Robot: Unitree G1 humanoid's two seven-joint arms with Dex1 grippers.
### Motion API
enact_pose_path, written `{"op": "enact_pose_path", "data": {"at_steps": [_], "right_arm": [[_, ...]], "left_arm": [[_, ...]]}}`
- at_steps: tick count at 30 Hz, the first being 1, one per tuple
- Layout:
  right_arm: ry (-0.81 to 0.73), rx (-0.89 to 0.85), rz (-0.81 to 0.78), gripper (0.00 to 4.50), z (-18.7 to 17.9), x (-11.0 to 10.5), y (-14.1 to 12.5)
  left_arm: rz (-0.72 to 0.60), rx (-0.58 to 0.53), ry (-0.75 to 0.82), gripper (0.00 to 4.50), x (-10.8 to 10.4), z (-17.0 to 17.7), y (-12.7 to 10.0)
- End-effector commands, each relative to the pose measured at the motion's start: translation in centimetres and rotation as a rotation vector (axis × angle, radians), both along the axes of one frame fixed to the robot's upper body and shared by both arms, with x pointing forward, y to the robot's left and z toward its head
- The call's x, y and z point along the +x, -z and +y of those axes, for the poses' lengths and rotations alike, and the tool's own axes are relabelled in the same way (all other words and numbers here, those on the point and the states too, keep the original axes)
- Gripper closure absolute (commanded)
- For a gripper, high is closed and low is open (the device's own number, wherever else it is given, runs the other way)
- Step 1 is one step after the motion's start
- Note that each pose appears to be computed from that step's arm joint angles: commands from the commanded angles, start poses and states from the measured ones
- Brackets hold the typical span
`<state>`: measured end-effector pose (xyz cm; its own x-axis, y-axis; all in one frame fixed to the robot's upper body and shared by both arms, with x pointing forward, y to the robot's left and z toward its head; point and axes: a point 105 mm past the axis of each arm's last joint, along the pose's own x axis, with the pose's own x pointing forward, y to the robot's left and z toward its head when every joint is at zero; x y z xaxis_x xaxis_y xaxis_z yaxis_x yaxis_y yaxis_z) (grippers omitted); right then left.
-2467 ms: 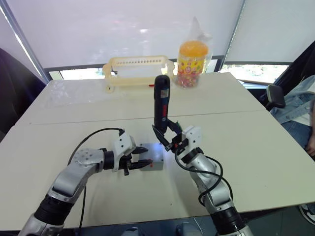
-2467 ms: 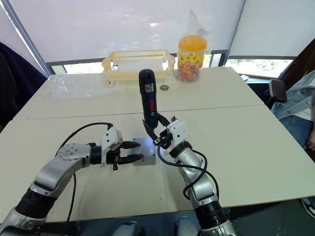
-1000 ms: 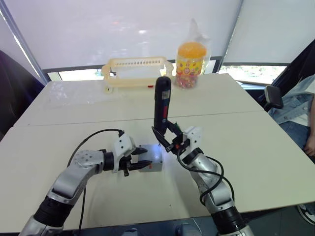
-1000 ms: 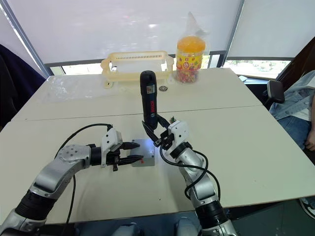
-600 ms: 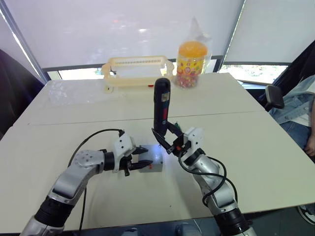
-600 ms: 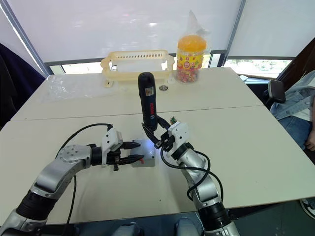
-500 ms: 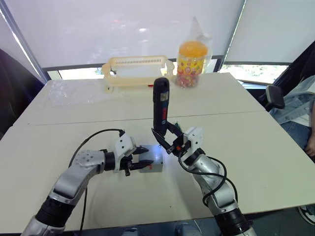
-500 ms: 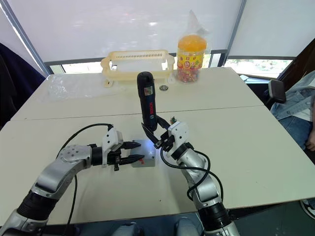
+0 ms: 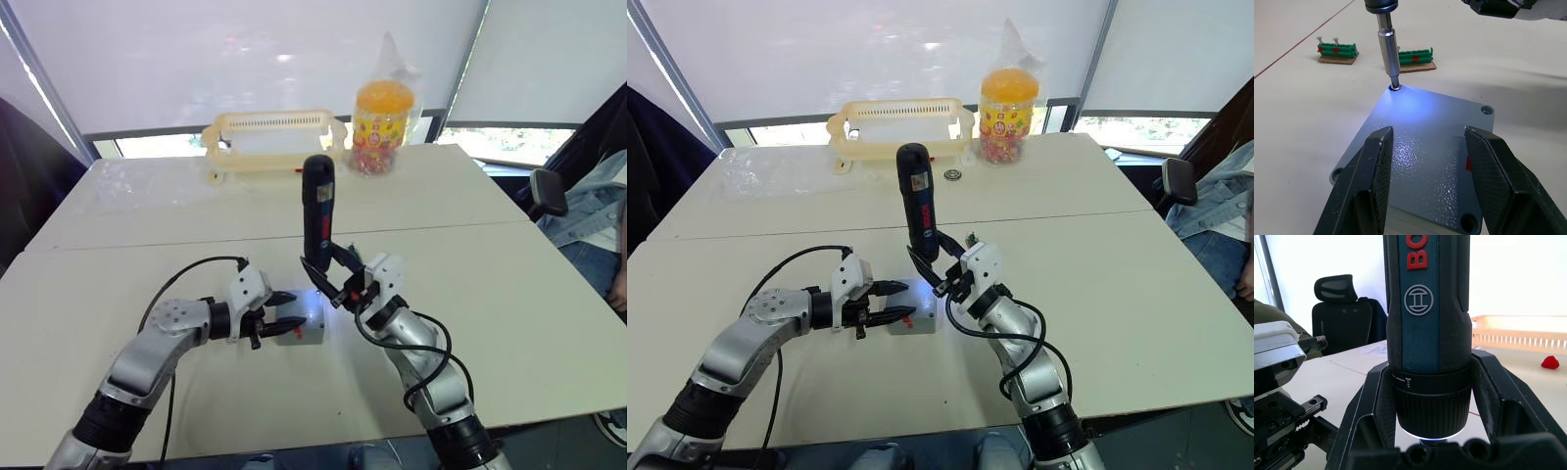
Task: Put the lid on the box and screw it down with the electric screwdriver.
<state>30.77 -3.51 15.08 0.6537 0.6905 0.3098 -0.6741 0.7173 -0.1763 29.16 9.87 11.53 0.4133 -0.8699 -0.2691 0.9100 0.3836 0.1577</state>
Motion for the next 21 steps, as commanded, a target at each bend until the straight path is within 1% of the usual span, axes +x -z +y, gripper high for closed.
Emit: {"op": "enact_pose_path", "data": {"at_steps": [1, 10, 21], "right_arm": [[0.042, -0.129, 0.267, 2.72, -0.6, 0.4, 7.8], [0.047, -0.112, 0.266, 2.72, -0.3, 0.6, 7.9], [0.072, -0.132, 0.289, 2.72, -1.1, 0.6, 9.2]], "left_arm": [[0.025, 0.032, -0.02, 2.18, 0.0, 0.5, 0.8], [0.027, 0.035, -0.017, 2.18, -0.1, 0.6, 0.8], [0.027, 0.038, -0.022, 2.18, -0.1, 0.7, 0.8]]}}
